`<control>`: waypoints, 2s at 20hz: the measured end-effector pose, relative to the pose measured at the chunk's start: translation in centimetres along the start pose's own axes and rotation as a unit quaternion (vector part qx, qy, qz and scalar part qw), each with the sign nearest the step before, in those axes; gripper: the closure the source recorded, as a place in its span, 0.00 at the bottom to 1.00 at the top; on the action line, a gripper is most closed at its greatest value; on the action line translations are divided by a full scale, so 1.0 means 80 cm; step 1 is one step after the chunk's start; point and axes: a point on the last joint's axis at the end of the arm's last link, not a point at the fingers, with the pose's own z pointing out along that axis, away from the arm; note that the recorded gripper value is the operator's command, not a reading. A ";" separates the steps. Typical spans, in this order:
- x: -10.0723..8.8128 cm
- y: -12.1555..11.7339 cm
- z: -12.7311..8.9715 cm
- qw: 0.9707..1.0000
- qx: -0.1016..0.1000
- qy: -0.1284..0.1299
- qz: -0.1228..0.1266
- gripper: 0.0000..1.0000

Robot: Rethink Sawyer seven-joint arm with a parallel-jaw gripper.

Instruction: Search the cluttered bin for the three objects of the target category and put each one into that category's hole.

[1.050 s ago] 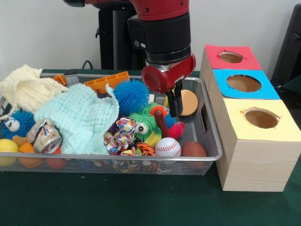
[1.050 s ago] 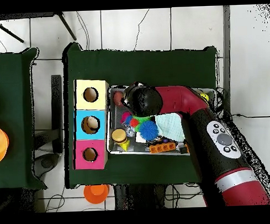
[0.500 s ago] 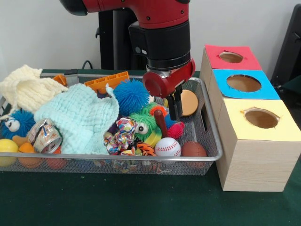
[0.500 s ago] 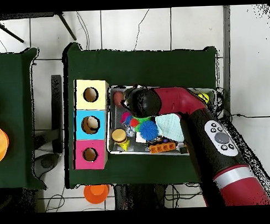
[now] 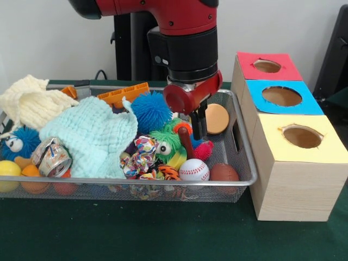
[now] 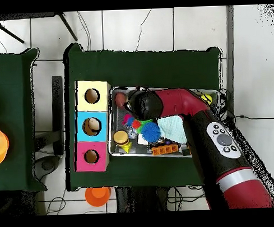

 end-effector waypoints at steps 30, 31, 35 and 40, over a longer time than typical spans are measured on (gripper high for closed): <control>0.020 -0.040 -0.003 0.996 0.074 -0.023 -0.048 1.00; 0.020 -0.040 -0.003 0.996 0.074 -0.023 -0.048 1.00; 0.021 -0.040 -0.002 0.996 0.076 -0.021 -0.053 0.00; 0.019 -0.036 0.001 0.995 0.078 -0.017 -0.064 0.00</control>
